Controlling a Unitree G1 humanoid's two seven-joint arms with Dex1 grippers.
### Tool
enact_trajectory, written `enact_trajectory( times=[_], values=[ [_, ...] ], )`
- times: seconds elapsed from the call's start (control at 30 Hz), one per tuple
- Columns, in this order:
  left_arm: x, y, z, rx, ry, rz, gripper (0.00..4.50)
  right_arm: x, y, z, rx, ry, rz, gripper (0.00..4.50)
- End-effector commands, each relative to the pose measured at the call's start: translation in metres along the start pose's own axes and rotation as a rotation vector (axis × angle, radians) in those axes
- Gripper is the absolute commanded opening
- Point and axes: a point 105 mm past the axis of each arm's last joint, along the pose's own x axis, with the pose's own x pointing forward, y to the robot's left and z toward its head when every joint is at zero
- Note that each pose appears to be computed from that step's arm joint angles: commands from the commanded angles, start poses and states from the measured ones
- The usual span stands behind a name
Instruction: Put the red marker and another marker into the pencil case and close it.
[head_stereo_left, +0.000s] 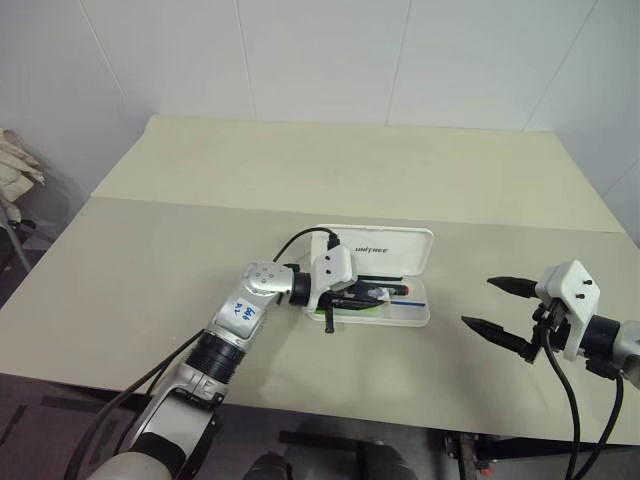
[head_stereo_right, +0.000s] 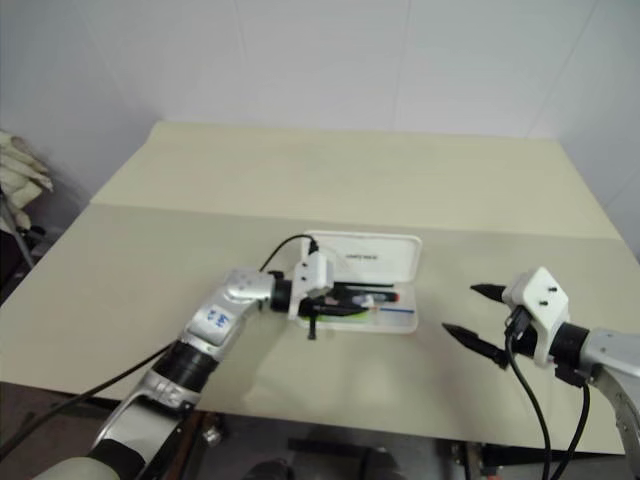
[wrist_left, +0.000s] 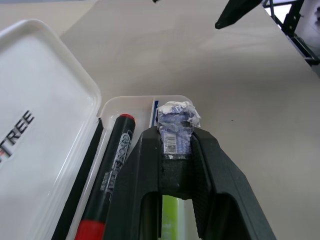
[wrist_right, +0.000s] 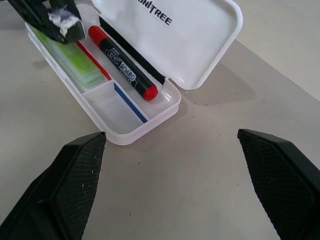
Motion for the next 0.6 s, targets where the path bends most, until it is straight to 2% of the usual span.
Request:
enact_trajectory(
  times=[0.03,0.6],
  values=[
    [0.011,0.003,0.011,0.055,-0.018,-0.029,0.38,-0.002,0.001,0.013,-0.025,-0.044,-0.018,4.50],
    [0.058,0.009,0.015,0.073,-0.023,-0.089,0.38,-0.004,0.011,0.019,-0.012,-0.071,-0.056,4.50]
  ],
)
